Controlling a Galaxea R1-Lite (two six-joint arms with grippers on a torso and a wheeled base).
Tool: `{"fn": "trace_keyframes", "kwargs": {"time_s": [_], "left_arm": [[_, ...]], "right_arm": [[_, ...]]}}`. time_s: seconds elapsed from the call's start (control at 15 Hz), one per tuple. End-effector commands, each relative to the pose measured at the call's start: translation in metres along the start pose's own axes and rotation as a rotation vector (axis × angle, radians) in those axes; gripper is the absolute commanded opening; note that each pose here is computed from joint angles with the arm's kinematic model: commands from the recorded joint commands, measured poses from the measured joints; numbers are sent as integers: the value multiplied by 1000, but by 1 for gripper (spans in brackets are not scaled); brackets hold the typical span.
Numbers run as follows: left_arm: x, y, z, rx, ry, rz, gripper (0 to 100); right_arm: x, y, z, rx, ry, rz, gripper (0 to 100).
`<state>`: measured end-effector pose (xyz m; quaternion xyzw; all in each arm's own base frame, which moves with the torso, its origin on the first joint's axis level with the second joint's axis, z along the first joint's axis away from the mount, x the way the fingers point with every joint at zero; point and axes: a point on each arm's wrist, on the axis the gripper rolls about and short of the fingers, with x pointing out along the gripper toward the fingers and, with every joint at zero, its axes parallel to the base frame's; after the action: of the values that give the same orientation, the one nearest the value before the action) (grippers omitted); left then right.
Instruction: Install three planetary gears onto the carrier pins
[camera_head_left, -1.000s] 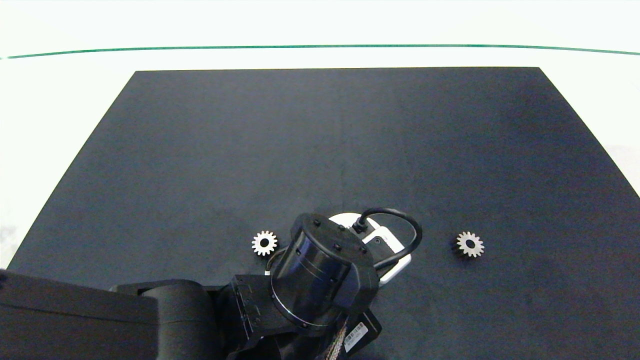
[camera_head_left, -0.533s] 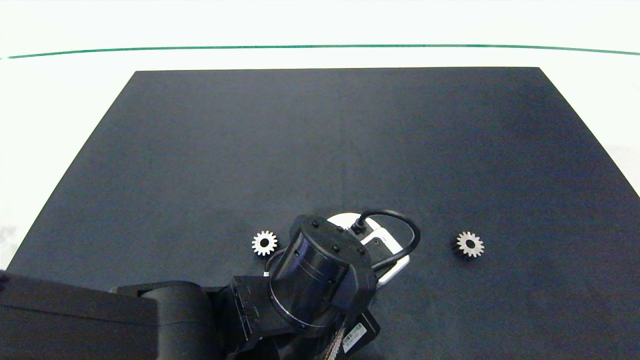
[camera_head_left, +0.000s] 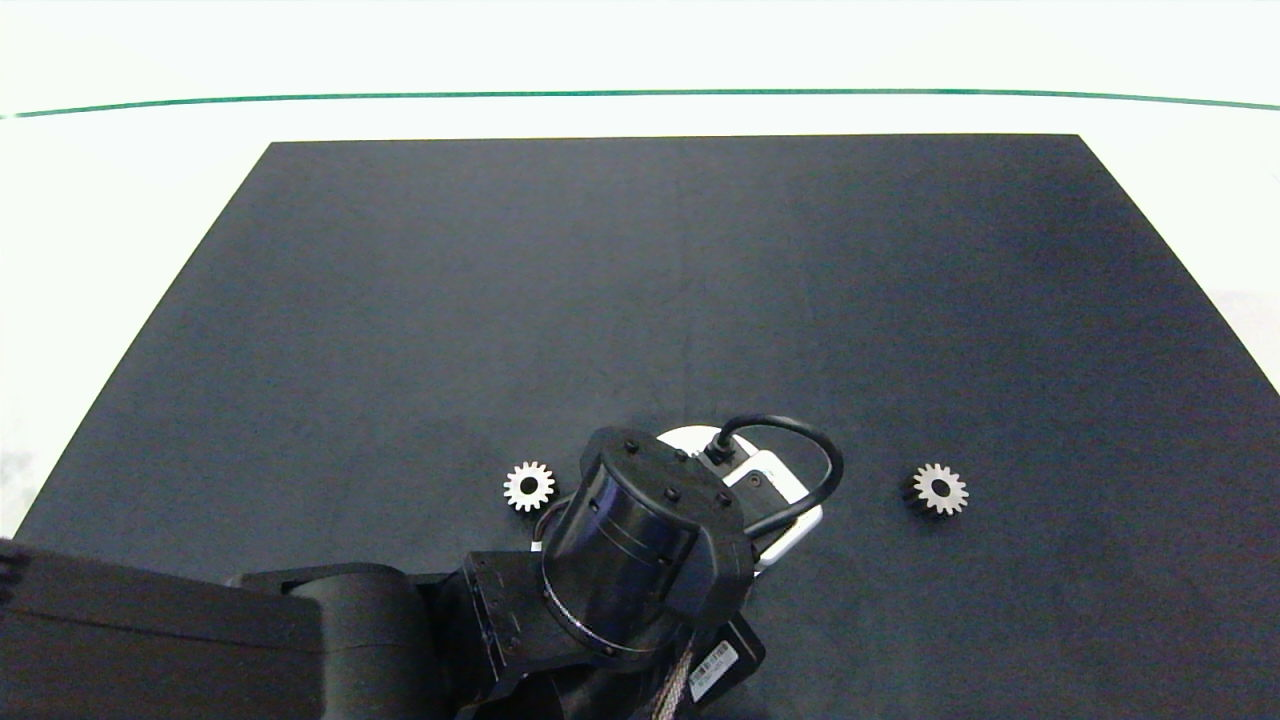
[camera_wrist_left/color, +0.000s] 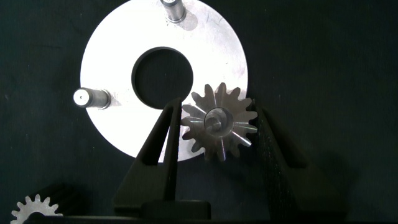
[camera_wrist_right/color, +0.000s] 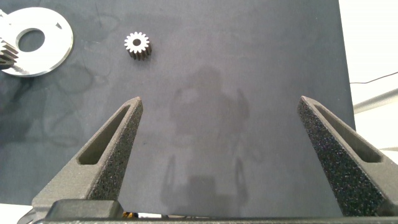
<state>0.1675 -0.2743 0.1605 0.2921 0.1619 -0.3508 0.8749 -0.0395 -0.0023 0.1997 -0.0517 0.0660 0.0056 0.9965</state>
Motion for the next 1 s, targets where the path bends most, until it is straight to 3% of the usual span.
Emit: {"fn": "trace_keyframes", "kwargs": {"time_s": [0.07, 0.67, 1.0], "left_arm": [[4, -1, -3, 3, 10, 2, 22], [6, 3, -12, -5, 32, 16, 22], [5, 4, -8, -10, -3, 23, 22]], "right_arm": [[0, 0, 0, -1, 2, 0, 100], [1, 0, -1, -1, 7, 1, 100], [1, 0, 0, -1, 9, 1, 100]]}}
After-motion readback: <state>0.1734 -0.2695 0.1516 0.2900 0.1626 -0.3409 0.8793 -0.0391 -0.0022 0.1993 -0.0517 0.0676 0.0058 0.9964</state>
